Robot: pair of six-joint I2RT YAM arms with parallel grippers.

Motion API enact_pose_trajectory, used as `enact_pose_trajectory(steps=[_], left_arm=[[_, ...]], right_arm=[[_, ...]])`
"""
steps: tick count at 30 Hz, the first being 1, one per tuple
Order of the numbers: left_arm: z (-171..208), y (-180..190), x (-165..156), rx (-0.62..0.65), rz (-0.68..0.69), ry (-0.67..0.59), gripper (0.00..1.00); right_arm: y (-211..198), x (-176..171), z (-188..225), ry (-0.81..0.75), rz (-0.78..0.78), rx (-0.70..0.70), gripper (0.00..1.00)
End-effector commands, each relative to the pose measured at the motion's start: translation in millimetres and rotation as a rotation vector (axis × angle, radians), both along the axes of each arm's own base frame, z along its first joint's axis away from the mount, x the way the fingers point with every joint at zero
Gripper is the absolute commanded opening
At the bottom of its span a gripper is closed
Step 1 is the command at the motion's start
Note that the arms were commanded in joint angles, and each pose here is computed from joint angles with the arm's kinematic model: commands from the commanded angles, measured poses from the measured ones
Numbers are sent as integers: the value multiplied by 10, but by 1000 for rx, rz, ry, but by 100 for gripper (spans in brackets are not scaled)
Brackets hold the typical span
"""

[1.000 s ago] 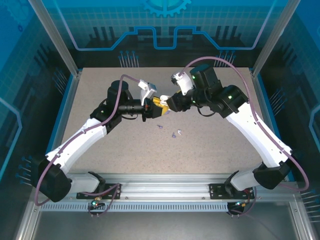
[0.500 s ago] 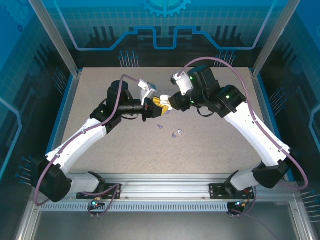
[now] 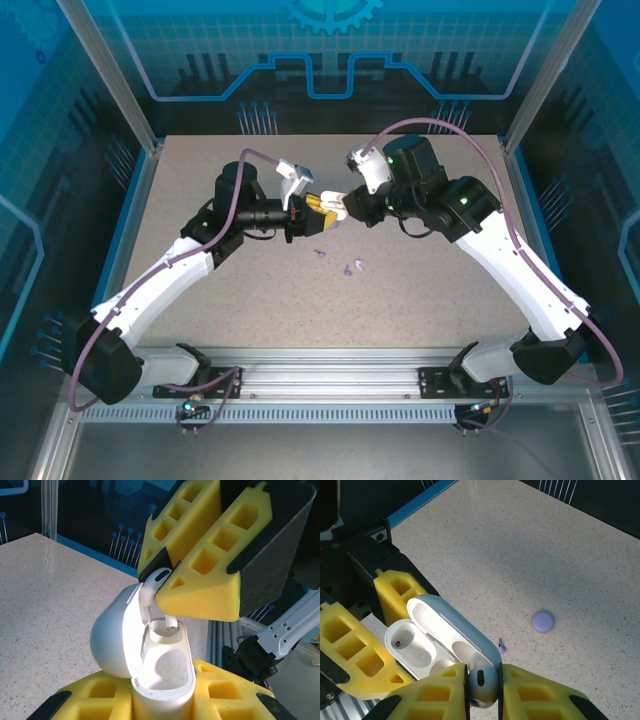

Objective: Insert wireless bluetooth earbuds into charging case

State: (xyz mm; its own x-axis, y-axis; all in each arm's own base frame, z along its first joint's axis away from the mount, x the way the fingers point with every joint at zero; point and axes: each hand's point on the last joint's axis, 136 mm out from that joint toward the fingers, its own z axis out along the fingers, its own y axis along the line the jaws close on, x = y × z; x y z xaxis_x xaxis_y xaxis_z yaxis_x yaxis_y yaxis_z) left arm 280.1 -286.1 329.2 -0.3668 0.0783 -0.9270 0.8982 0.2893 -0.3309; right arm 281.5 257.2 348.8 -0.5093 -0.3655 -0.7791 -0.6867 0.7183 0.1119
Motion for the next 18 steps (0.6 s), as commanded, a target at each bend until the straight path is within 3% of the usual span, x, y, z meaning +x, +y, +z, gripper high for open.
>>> enact_pose_trajectory(steps=[1, 18], left_arm=[[158, 24, 2, -44, 8, -25, 5], [113, 7, 23, -45, -6, 33, 2]], right_arm=[[87, -159, 33, 11, 80, 37, 19], [-22, -65, 42, -32, 1, 23, 23]])
